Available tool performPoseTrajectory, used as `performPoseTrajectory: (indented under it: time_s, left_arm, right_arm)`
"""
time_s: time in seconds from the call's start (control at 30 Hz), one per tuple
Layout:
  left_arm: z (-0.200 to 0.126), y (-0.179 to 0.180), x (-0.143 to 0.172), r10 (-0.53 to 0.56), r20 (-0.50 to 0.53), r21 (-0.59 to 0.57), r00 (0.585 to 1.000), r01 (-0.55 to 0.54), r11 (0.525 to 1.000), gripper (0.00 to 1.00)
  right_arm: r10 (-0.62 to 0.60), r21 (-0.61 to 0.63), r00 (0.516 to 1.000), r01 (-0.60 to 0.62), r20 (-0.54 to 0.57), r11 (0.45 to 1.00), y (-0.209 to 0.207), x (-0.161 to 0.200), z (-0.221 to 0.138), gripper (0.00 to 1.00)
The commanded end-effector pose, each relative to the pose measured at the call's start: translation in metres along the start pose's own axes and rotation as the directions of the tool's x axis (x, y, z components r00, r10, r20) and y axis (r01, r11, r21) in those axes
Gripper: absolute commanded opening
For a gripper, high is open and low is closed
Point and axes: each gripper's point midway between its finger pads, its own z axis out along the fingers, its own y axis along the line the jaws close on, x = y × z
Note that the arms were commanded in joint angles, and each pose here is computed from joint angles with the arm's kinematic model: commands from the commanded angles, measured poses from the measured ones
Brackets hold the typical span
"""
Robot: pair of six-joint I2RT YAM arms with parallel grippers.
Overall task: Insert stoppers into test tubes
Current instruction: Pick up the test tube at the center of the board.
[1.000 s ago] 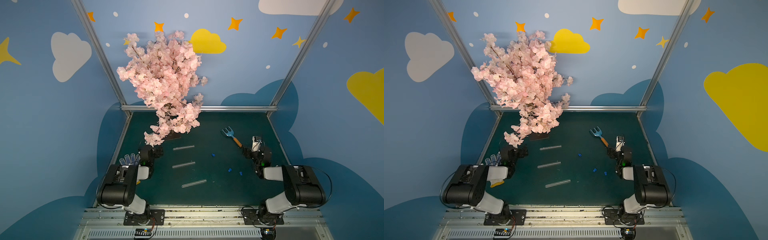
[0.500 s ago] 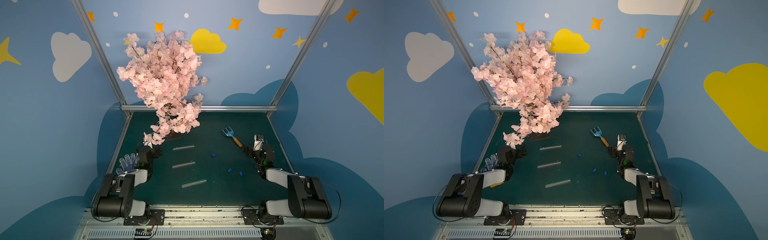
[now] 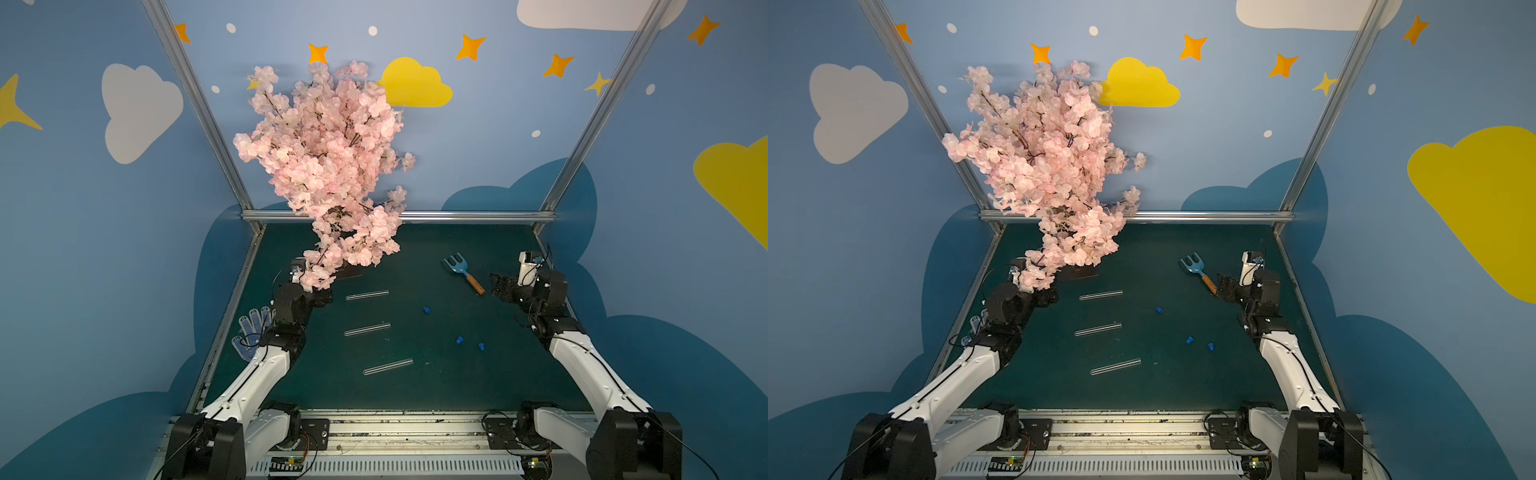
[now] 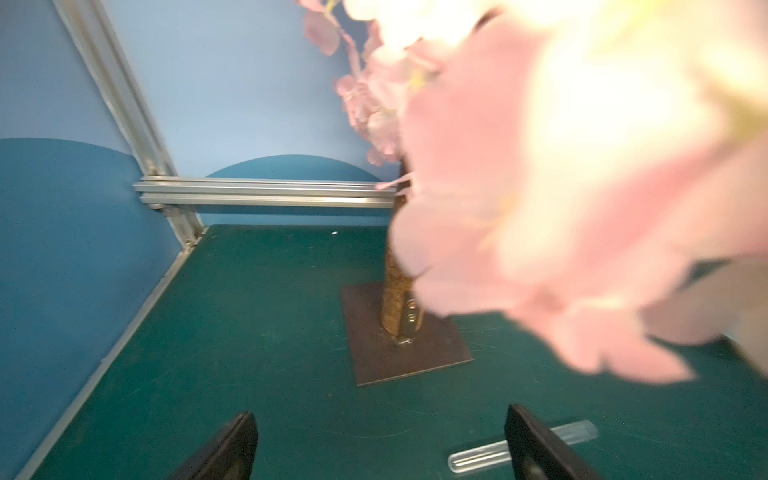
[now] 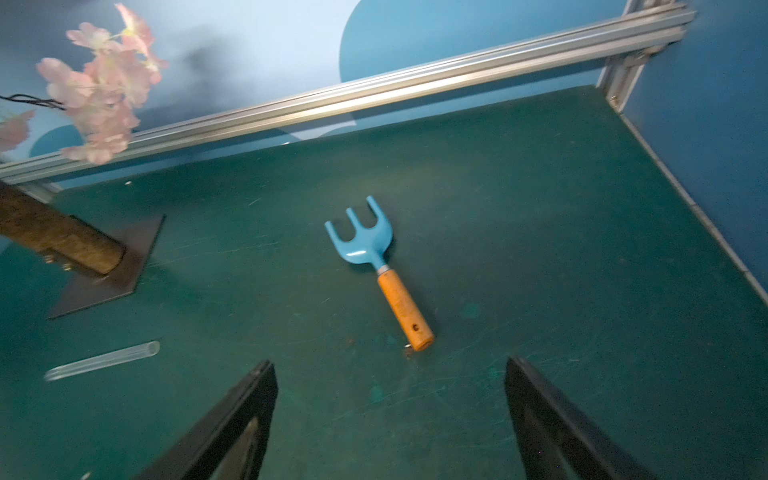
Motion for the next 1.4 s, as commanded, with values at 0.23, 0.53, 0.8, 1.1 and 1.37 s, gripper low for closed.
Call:
performPoseTrajectory:
  time_s: [0.23,0.53,0.8,1.1,1.37]
  left_arm:
    - [-0.046,-0.016,0.039,-0.237,-0.217,-0.004,0.947,0.242,0.97,0.9]
    - [-0.083,-0.023,0.105,-0.562,-0.334,-0.055,0.756,0.58,0.813,0.83]
    - [-0.089,-0.104,0.088,-0.261,-0.463,0.317,0.847,0.433,0.844,0.81]
    - [-0.11,-0.184,0.111,0.278,-0.375,0.685,0.884,0.062,0.726,0.75]
    - [-0.111,-0.209,0.112,0.379,-0.281,0.766,0.881,-0.032,0.642,0.75]
  right_arm:
    - [0.029,-0.138,0.965,-0.067,-0.259,0.988,0.052,0.048,-0.014,0.87]
    - [0.051,-0.129,0.962,-0.089,-0.267,0.988,0.054,0.052,-0.011,0.87]
    - [0.065,-0.148,0.959,-0.109,-0.275,0.983,0.058,0.052,-0.01,0.86]
    - [0.089,-0.138,0.956,-0.132,-0.28,0.982,0.058,0.055,-0.015,0.85]
    - [-0.07,-0.235,0.879,-0.049,-0.472,0.971,0.091,0.094,-0.016,0.78]
